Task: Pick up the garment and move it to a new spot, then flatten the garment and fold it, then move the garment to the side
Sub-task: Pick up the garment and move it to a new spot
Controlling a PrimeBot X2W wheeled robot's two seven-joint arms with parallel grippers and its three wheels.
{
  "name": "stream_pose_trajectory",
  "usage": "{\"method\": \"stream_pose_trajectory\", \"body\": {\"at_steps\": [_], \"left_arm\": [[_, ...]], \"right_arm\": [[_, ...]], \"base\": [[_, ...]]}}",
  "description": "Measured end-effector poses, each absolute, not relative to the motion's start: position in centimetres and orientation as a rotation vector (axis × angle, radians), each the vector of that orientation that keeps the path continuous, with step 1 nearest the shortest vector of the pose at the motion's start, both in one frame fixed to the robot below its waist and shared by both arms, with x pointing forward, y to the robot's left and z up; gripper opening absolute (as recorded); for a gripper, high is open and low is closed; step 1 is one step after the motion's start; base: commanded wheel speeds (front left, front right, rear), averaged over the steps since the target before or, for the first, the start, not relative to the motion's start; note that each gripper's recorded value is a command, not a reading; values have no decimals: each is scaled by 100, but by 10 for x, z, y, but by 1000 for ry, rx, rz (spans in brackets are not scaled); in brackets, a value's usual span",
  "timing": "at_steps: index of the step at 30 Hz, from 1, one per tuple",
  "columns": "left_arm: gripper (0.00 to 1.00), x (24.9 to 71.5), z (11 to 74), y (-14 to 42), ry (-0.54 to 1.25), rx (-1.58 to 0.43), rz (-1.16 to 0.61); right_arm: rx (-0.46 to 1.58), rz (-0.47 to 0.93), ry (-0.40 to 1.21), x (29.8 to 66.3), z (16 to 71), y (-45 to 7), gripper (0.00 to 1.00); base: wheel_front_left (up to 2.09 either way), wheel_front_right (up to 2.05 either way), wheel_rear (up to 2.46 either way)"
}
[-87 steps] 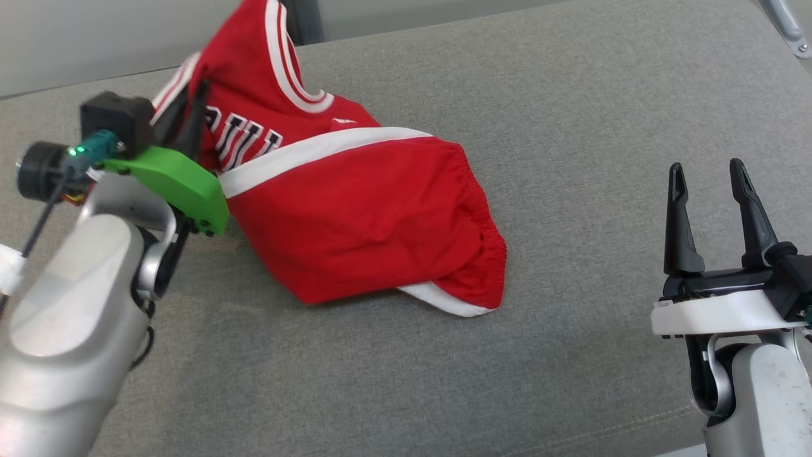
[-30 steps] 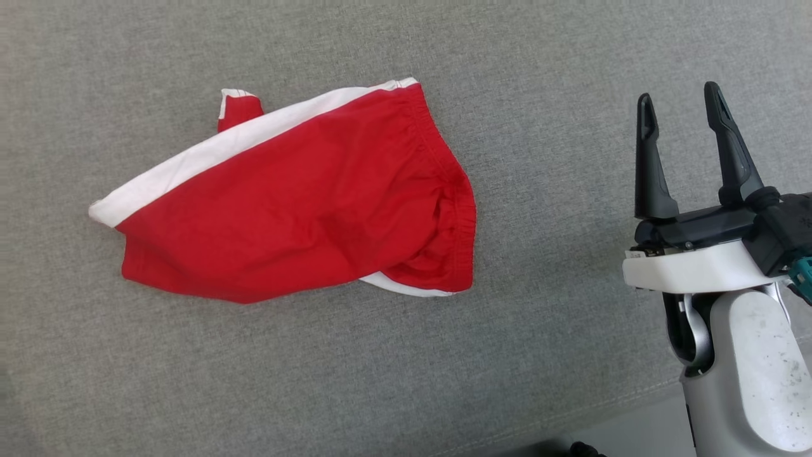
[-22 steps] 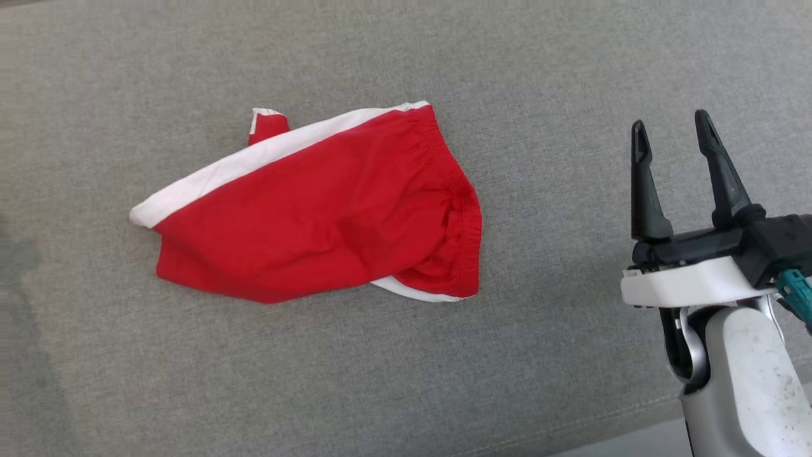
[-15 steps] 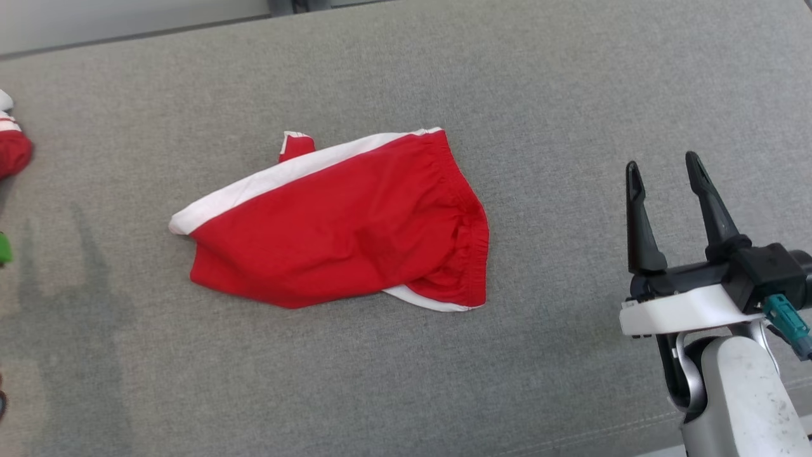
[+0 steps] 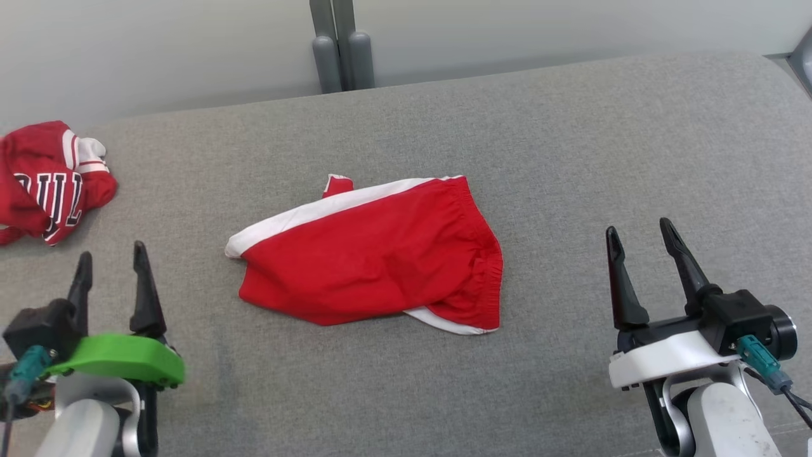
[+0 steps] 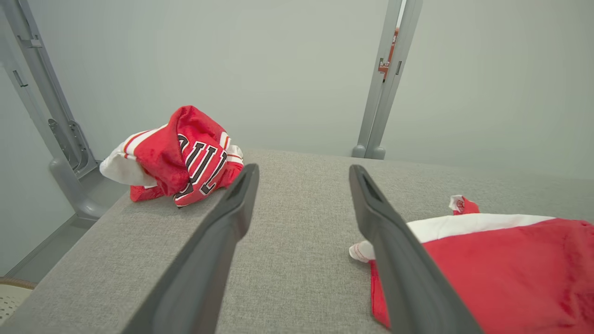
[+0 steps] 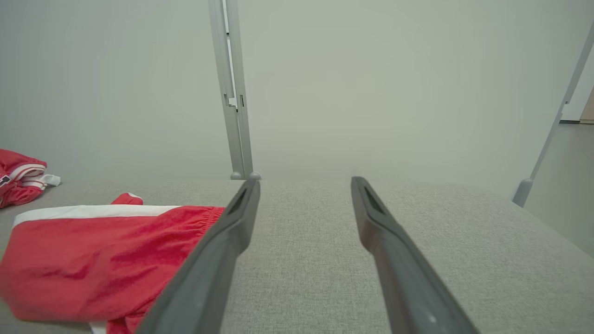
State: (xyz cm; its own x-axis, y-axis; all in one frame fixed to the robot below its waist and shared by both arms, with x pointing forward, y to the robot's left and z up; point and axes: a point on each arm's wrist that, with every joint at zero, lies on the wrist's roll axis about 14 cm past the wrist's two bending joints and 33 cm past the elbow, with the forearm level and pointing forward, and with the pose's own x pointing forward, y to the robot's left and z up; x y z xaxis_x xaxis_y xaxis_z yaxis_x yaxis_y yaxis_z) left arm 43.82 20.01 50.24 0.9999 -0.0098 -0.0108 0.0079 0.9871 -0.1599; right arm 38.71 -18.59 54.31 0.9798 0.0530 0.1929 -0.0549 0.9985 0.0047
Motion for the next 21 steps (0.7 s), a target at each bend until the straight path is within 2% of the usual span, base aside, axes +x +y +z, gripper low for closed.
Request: {"method": "stream_pose_trajectory", "body": {"at_steps": [14, 21], "left_arm": [[100, 390, 480, 156, 44, -214, -42], [100, 378, 468, 158, 71, -204, -23]], "right_arm": [[47, 107, -161, 378, 533, -167, 100], [75, 126, -127, 373, 522, -159, 100]], "base": [[0, 0, 0], [0, 0, 0]]}}
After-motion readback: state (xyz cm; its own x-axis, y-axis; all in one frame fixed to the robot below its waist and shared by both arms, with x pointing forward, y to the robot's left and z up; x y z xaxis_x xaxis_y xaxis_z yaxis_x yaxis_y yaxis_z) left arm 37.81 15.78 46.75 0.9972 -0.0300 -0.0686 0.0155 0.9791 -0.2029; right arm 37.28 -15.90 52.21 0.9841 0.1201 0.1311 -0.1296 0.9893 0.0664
